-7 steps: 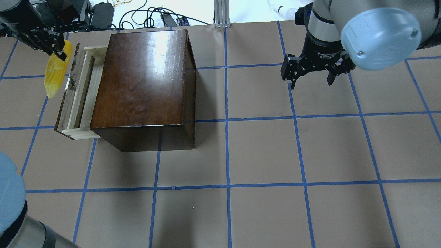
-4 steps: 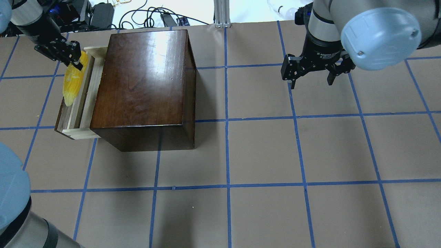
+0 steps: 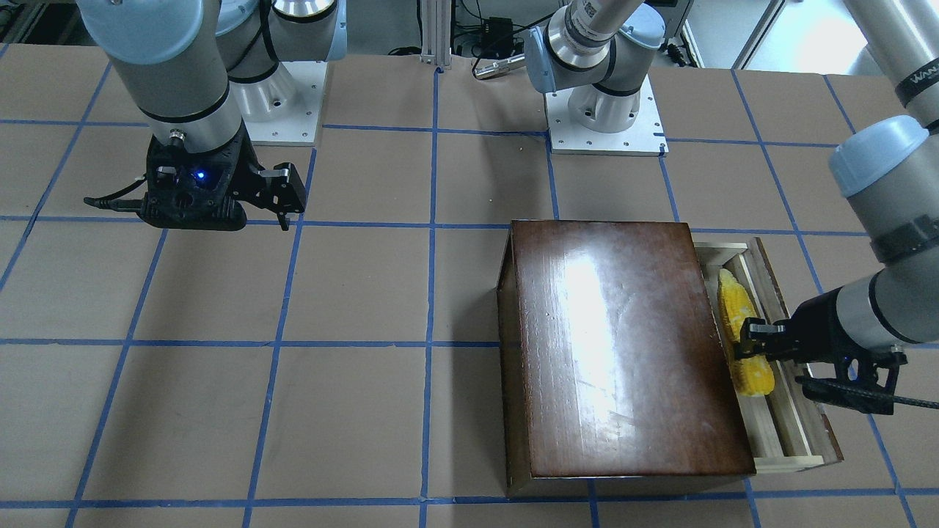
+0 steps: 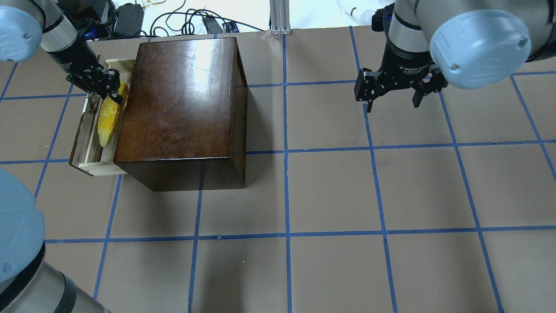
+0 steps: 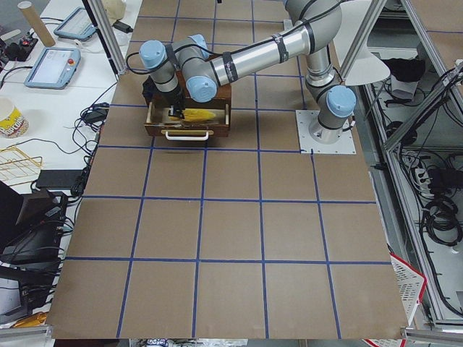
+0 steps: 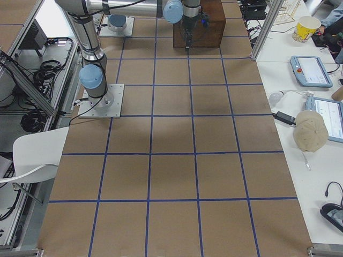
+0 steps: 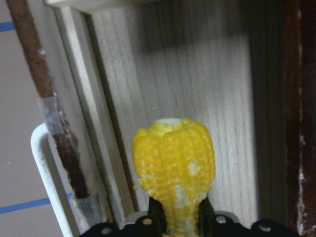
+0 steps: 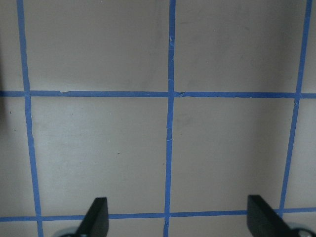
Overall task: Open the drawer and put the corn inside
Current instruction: 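Lower the corn into the drawer and open the left gripper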
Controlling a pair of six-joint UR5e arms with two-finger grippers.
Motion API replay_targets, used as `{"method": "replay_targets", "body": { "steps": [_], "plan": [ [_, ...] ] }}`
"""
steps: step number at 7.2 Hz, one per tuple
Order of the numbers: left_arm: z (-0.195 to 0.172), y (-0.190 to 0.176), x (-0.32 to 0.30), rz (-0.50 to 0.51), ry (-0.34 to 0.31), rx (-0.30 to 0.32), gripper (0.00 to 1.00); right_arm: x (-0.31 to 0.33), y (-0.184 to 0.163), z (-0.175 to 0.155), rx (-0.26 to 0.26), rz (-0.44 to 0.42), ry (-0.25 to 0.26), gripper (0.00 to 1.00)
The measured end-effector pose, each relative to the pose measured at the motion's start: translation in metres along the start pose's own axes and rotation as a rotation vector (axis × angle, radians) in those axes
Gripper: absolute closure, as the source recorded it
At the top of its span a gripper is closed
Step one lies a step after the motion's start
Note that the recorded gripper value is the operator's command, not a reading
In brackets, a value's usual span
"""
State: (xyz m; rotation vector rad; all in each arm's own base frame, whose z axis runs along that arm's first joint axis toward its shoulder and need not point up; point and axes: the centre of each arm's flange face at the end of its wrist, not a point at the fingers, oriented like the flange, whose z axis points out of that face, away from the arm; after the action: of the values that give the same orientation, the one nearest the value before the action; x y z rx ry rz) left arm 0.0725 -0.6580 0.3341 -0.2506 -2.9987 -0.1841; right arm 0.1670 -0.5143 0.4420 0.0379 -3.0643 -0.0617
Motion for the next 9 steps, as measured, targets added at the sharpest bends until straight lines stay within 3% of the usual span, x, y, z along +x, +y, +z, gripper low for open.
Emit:
{"method": "replay_targets", "body": {
  "steps": [1,4,9],
  "plan": [
    [0.007,-0.001,0.0,0.001,0.003,0.01,0.0,0.0,0.0,0.0,0.0,0.0,0.0,0.0],
    [0.006,-0.003,0.0,0.009,-0.017,0.034,0.0,0.0,0.0,0.0,0.0,0.0,0.0,0.0],
    [-0.029,0.011,0.016,0.023,-0.081,0.035,0.0,0.0,0.0,0.0,-0.001,0.0,0.0,0.0]
  ]
}}
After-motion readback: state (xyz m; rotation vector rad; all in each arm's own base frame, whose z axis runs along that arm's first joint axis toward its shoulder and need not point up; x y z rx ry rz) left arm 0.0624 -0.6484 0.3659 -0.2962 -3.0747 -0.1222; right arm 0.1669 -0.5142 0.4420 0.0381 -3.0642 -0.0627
